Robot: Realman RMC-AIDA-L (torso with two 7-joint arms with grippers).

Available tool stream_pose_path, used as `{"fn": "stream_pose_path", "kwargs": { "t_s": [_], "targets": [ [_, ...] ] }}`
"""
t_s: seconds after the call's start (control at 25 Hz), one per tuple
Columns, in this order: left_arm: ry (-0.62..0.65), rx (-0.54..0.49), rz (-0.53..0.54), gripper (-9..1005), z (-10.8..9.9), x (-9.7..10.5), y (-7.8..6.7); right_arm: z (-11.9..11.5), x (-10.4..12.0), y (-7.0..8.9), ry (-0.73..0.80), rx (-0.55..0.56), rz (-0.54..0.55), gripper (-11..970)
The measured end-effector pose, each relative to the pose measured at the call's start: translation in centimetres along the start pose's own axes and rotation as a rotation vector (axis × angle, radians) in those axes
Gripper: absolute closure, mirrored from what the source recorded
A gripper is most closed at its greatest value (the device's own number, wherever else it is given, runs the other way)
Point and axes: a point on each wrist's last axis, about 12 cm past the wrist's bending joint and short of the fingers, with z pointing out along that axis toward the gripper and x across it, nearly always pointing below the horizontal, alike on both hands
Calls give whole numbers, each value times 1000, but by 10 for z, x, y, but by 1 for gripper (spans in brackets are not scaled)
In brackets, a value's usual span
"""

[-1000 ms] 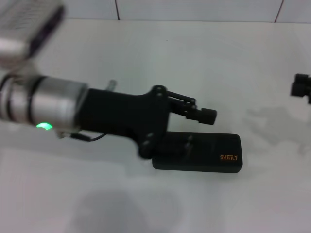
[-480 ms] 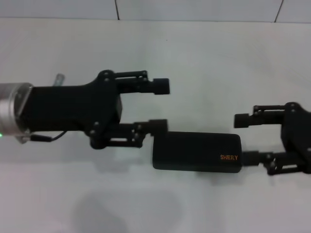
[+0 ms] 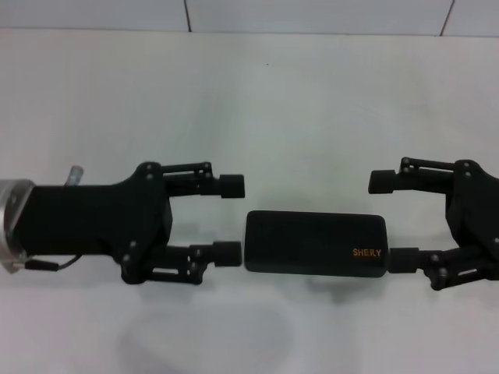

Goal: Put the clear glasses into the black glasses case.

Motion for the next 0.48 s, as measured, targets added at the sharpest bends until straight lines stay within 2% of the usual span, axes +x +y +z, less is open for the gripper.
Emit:
{"fn": "stream_pose_path", "kwargs": {
  "t_s": [0.16, 0.48],
  "targets": [
    [-5, -16, 14, 252, -3, 6, -5, 1, -1, 1, -6, -21, -1, 76],
    [-8, -23, 9, 252, -5, 11, -10, 4, -4, -1, -6, -33, -1, 76]
  ]
}}
